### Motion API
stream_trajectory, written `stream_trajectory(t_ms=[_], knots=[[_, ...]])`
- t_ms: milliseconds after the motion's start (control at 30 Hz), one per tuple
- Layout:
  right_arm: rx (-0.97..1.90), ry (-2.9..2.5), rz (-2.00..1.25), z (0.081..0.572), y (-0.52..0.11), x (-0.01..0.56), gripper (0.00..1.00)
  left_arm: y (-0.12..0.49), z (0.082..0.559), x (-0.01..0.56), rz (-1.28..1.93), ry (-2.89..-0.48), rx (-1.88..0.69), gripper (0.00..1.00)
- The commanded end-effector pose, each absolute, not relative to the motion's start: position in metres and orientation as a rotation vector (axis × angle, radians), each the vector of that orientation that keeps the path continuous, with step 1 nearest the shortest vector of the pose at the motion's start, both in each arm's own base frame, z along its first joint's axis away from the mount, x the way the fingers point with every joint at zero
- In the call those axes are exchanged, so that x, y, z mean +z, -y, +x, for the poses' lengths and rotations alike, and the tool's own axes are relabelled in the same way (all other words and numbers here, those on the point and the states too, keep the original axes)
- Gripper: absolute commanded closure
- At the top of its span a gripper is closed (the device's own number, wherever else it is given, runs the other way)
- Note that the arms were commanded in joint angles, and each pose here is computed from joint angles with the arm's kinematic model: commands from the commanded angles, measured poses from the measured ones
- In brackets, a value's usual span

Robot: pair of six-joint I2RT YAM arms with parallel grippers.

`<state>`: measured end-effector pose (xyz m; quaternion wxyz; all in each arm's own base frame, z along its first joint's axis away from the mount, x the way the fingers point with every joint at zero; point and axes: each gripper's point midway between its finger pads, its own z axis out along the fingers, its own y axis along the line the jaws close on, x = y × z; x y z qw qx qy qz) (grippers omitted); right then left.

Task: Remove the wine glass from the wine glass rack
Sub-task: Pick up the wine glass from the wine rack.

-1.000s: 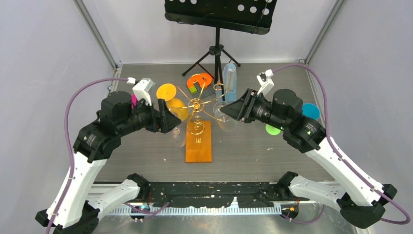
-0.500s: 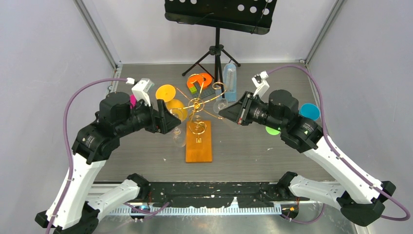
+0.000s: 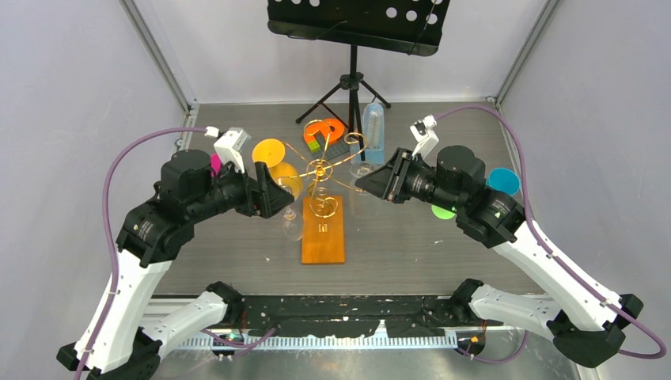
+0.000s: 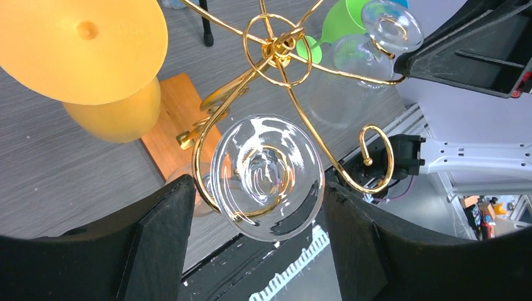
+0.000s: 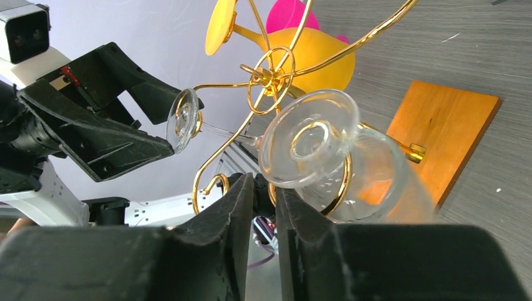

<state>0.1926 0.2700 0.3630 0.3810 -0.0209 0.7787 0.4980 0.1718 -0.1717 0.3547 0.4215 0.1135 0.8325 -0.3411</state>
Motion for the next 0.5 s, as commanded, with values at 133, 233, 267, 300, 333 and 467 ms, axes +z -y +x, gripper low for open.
stream_trajectory(t_ms=[133,233,267,300,333,467], knots=[[1.263,-1.873,0.001,0.197,-0.258,0.387,0.67,0.173,0.174,0.365,0.301,-2.032,-0.87,0.27],[1.255,-1.862,0.016,0.198,-0.254,0.389,0.66,0.173,0.175,0.365,0.303,-2.032,-0.87,0.27],[1.25,-1.86,0.021,0.198,-0.253,0.389,0.65,0.173,0.175,0.365,0.302,-2.032,-0.87,0.27],[1.246,-1.86,0.025,0.199,-0.253,0.389,0.64,0.173,0.175,0.365,0.302,-2.032,-0.871,0.27],[1.243,-1.859,0.029,0.199,-0.252,0.39,0.63,0.173,0.175,0.365,0.303,-2.032,-0.87,0.27],[1.235,-1.867,0.04,0.201,-0.252,0.386,0.58,0.173,0.174,0.365,0.303,-2.03,-0.871,0.27]])
